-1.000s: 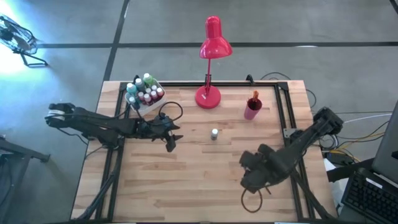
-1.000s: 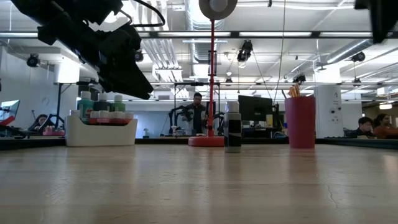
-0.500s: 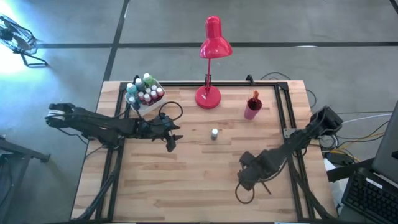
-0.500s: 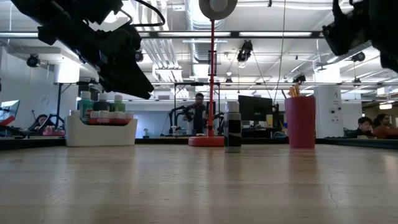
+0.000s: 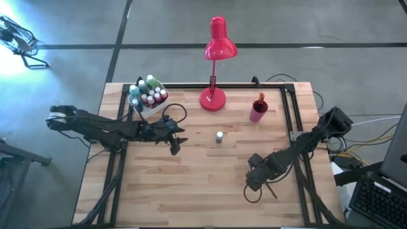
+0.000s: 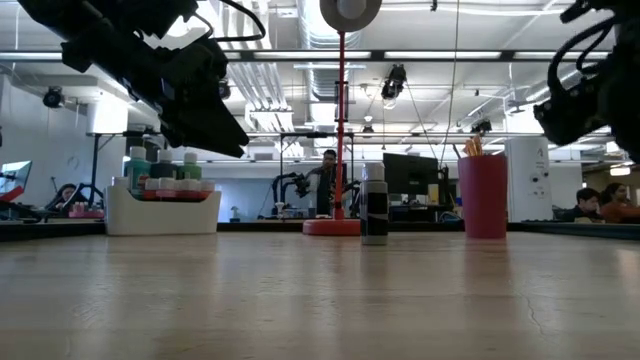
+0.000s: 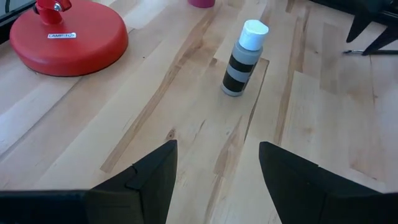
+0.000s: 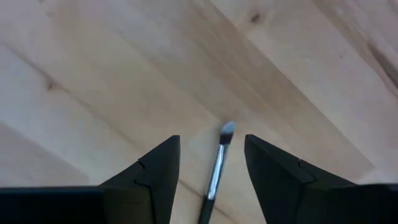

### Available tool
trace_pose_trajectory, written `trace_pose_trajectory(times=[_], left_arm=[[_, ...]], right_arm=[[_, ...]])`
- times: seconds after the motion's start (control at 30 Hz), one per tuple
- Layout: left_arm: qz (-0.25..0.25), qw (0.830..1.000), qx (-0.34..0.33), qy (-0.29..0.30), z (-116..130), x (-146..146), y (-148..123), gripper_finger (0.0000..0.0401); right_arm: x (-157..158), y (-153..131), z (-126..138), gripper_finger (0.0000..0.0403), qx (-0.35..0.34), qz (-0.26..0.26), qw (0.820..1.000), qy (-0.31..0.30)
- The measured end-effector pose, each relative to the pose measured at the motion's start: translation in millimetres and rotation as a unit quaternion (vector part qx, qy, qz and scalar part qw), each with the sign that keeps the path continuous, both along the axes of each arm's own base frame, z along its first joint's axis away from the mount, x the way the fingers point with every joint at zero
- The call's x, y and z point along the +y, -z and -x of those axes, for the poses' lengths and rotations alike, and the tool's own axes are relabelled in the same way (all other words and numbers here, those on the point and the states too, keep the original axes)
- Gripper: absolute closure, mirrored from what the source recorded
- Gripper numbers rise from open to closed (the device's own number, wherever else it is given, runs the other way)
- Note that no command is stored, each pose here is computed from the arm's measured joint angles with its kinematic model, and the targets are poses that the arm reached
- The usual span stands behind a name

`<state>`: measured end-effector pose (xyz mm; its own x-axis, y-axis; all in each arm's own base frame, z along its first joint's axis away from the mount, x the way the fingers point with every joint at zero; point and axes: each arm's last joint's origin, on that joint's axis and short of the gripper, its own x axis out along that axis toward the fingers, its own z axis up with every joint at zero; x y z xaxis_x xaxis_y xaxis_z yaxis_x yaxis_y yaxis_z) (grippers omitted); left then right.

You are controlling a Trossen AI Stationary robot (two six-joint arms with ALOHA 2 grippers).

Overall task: Pick & Place Paint Supplies
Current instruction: Put the silver paintbrush into the pink cup

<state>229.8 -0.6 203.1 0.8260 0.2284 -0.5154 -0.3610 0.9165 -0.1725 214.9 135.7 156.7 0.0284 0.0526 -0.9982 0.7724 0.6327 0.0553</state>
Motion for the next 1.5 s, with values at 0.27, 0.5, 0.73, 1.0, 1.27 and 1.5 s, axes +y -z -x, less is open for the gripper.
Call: trace_pose_trajectory(times=[0.27, 0.5, 0.73, 1.0, 1.27, 1.5], left_arm=[[0.000, 1.000, 0.000, 0.000, 0.0, 0.0, 0.0, 0.0169], [0.000, 1.000, 0.000, 0.000, 0.0, 0.0, 0.1, 0.0169], [0.000, 1.000, 0.001, 0.000, 0.1, 0.0, 0.1, 0.0169], [0.000, 1.000, 0.000, 0.000, 0.0, 0.0, 0.1, 0.0169], [0.000, 1.000, -0.003, 0.000, -0.3, 0.0, -0.6, 0.0169], [0.000, 1.000, -0.003, 0.000, -0.4, 0.0, -0.7, 0.0169]], right_arm=[[-5.8, 19.9, 3.4, 0.0256, -0.017, -0.005, 1.000, 0.008], [-7.4, 22.8, 6.3, 0.0291, -0.007, -0.002, 1.000, 0.005], [-7.9, 23.2, 8.3, 0.0368, 0.007, -0.009, 1.000, 0.003], [-4.2, 16.5, 2.2, 0.0394, 0.000, -0.032, 0.999, -0.017], [-2.9, -29.5, -27.5, 0.0395, -0.122, 0.001, 0.991, -0.058], [-23.2, -95.8, -29.6, 0.0395, -0.238, 0.145, 0.958, -0.067]])
